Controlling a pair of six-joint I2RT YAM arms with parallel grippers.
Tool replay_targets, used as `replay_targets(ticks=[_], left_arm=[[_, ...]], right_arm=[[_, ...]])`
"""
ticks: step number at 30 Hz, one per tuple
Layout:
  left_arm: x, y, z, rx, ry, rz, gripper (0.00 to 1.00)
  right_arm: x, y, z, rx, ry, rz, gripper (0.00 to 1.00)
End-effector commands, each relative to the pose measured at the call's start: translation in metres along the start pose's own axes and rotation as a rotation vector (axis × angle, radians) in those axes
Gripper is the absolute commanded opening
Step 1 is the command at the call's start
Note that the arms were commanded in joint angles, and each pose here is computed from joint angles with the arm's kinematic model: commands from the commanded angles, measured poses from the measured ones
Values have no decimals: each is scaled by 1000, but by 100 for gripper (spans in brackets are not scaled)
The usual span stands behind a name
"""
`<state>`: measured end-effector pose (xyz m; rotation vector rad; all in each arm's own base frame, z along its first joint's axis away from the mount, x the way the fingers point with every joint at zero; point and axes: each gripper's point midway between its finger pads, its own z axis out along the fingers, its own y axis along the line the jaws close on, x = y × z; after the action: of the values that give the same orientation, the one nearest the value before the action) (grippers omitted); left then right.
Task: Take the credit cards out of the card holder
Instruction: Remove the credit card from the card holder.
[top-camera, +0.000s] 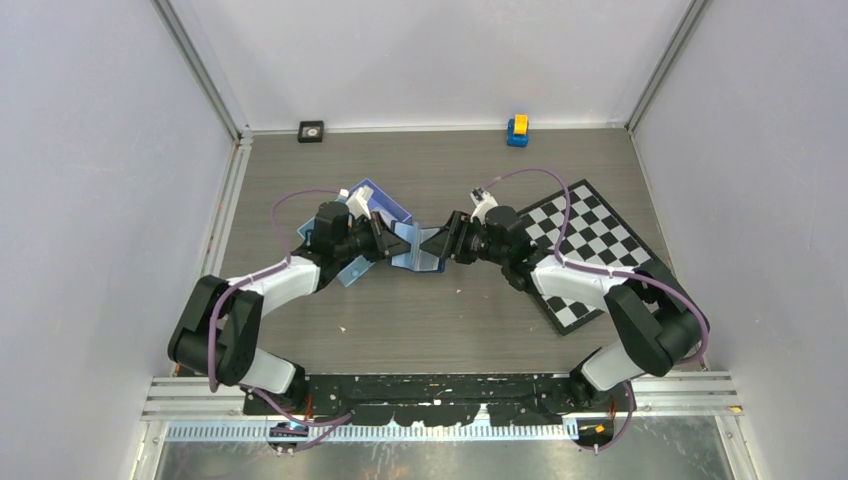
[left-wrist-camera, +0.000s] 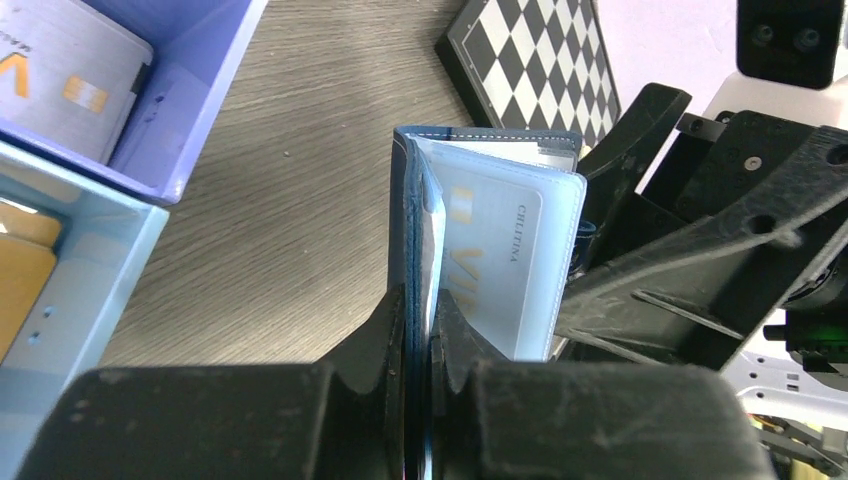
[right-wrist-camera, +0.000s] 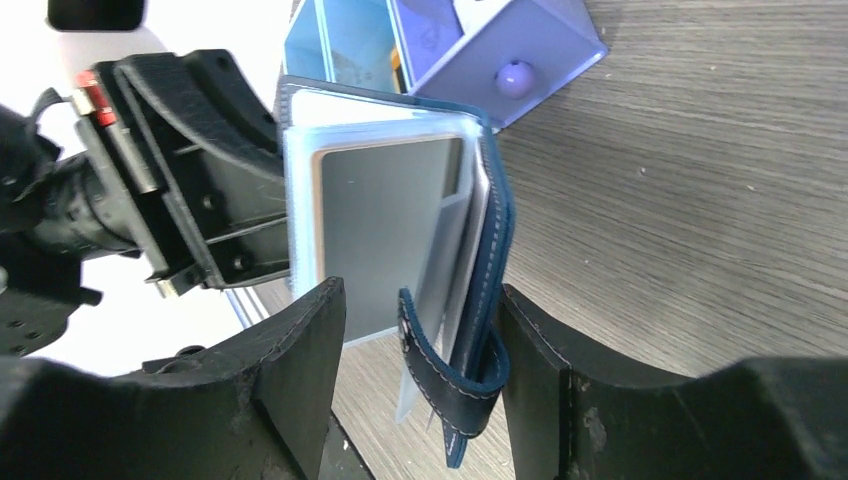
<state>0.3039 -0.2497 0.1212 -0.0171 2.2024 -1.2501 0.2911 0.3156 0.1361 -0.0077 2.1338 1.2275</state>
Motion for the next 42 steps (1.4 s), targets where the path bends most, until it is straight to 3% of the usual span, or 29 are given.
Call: replay_targets(ticks=[1, 7, 12, 25, 30, 36, 42], left_arm=[[-23, -15, -9, -9, -74, 77, 0], [-22, -16, -6, 2, -65, 67, 0], [-22, -16, -7, 0, -65, 71, 0], [-21, -17, -6, 9, -58, 65, 0], [-20, -17, -5, 14, -54, 60, 0], [-19, -16, -2, 17, -43, 53, 0], [-18, -16, -1, 23, -35, 48, 0]], right_arm=[[-9, 2, 7, 14, -15, -14, 60], [-11, 12, 2, -28, -28, -26, 42], [-12, 20, -1, -72, -40, -27, 59], [-12, 29, -5, -124, -51, -39, 59], [-12, 31, -5, -135, -50, -41, 50], [-14, 40, -10, -181, -64, -47, 51], [-14, 38, -9, -171, -63, -43, 37]])
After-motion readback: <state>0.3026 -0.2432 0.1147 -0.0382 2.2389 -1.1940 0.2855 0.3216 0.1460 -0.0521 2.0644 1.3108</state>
